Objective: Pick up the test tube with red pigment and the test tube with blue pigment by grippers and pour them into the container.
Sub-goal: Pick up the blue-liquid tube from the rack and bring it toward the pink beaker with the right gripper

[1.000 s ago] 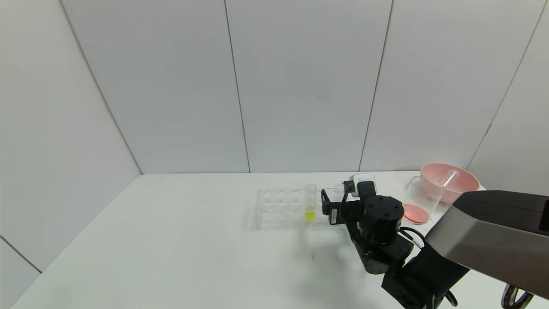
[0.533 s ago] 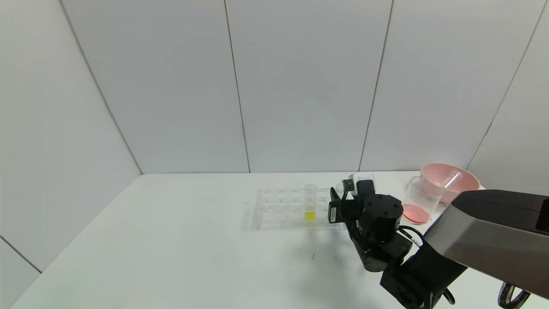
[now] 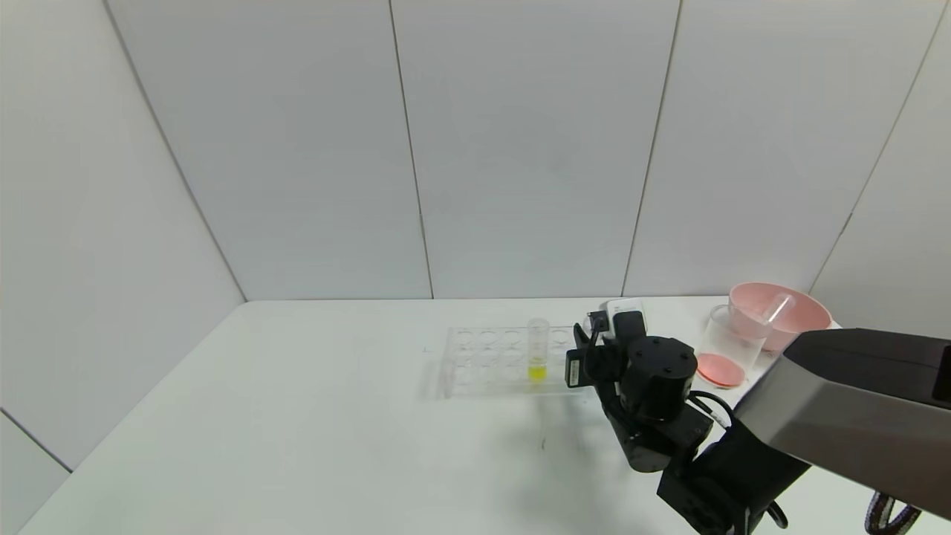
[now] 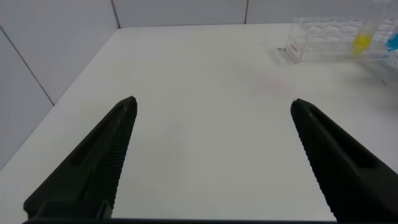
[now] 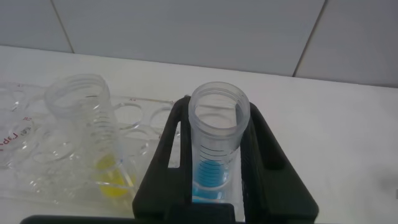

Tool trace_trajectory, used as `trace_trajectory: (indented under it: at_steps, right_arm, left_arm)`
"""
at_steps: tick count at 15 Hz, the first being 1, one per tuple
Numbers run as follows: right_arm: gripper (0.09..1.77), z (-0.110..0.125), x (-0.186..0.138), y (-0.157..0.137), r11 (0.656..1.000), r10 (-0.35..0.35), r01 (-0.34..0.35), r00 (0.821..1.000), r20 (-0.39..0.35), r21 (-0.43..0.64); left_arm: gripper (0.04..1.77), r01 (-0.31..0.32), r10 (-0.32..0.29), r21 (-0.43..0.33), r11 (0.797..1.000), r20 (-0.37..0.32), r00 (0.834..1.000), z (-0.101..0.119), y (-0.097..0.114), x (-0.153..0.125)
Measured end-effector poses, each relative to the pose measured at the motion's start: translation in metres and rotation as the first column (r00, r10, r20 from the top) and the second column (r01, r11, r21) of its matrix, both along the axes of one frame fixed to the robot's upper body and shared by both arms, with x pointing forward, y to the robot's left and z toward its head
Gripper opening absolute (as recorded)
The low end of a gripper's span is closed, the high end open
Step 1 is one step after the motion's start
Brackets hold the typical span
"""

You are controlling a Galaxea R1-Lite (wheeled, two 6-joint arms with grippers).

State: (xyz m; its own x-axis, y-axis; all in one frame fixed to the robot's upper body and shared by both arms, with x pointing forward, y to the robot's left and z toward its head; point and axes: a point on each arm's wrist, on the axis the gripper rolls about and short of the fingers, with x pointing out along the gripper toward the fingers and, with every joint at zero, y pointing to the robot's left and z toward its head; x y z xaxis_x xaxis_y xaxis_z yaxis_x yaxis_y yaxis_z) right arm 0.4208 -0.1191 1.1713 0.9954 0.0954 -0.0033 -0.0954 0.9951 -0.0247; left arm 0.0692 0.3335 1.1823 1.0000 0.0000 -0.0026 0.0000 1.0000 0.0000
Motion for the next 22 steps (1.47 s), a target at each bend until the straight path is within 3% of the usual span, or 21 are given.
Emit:
trace_trajectory:
  at_steps: [9,17,22]
  right_arm:
    - [0.50,0.043,-0.012,-0.004,1.000,0.006,-0.004,0.997,0.076,-0.017]
    - [0.50,0.060,-0.028,-0.007,1.000,0.020,-0.019,0.995,0.097,-0.012]
    - [0.50,0.068,-0.059,-0.035,0.993,0.115,-0.113,0.991,0.064,-0.039]
  left_arm:
    - [1.76,0.000,0.000,0.000,1.000,0.000,1.000,0.000,0.000,0.000]
    - [1.76,0.000,0.000,0.000,1.000,0.000,1.000,0.000,0.000,0.000]
    - [1.76,0.000,0.000,0.000,1.000,0.000,1.000,0.000,0.000,0.000]
